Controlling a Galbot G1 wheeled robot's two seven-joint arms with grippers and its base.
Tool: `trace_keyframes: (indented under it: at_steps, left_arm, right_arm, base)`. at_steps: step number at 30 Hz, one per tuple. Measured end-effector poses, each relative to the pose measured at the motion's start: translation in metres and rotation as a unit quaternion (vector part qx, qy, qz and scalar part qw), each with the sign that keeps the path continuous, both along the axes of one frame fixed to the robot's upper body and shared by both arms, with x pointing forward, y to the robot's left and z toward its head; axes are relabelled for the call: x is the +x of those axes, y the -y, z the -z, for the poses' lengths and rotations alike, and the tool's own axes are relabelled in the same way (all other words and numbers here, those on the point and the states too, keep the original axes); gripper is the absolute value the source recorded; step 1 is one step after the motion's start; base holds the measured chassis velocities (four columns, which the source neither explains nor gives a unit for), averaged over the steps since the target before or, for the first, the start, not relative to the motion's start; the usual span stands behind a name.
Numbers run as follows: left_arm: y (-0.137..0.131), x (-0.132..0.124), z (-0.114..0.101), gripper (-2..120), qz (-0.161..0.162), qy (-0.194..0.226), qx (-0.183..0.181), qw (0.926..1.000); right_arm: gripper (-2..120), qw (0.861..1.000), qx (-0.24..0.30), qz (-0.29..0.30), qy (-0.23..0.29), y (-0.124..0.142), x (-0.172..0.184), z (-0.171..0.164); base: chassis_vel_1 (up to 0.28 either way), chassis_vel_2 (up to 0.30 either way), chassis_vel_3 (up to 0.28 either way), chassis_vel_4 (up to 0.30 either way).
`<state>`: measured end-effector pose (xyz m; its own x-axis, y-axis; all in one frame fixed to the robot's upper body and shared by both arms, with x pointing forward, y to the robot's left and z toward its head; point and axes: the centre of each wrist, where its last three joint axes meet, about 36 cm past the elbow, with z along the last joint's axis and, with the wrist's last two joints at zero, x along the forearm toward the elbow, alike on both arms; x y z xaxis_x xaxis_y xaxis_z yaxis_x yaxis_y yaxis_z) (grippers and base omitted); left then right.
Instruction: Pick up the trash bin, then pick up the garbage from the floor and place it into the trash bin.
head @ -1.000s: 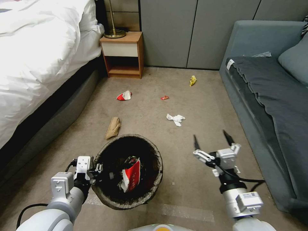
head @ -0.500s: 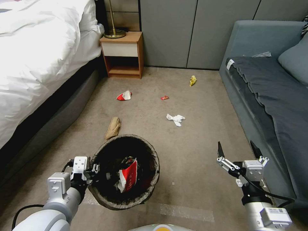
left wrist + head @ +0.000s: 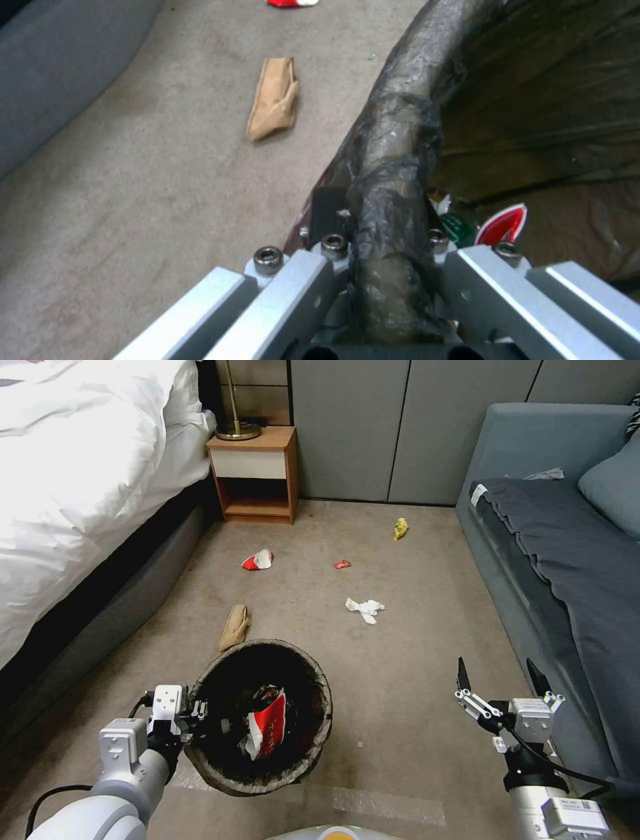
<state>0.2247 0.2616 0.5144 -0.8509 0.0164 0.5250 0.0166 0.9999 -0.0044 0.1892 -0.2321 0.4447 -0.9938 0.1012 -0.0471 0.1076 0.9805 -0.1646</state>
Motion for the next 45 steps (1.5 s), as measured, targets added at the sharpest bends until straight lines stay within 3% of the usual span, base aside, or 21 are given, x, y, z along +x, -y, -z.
trace_keyframes:
  at_steps: [45]
  left_arm:
    - [0.0004, -0.0005, 0.0004, 2, 0.002, -0.001, -0.001, 1.0000]
  right_arm:
    - [100, 1.000, 0.001, -0.001, -0.007, -0.0083, -0.0022, 0.0081]
  base:
    - [-0.068, 0.068, 0.067, -0.067]
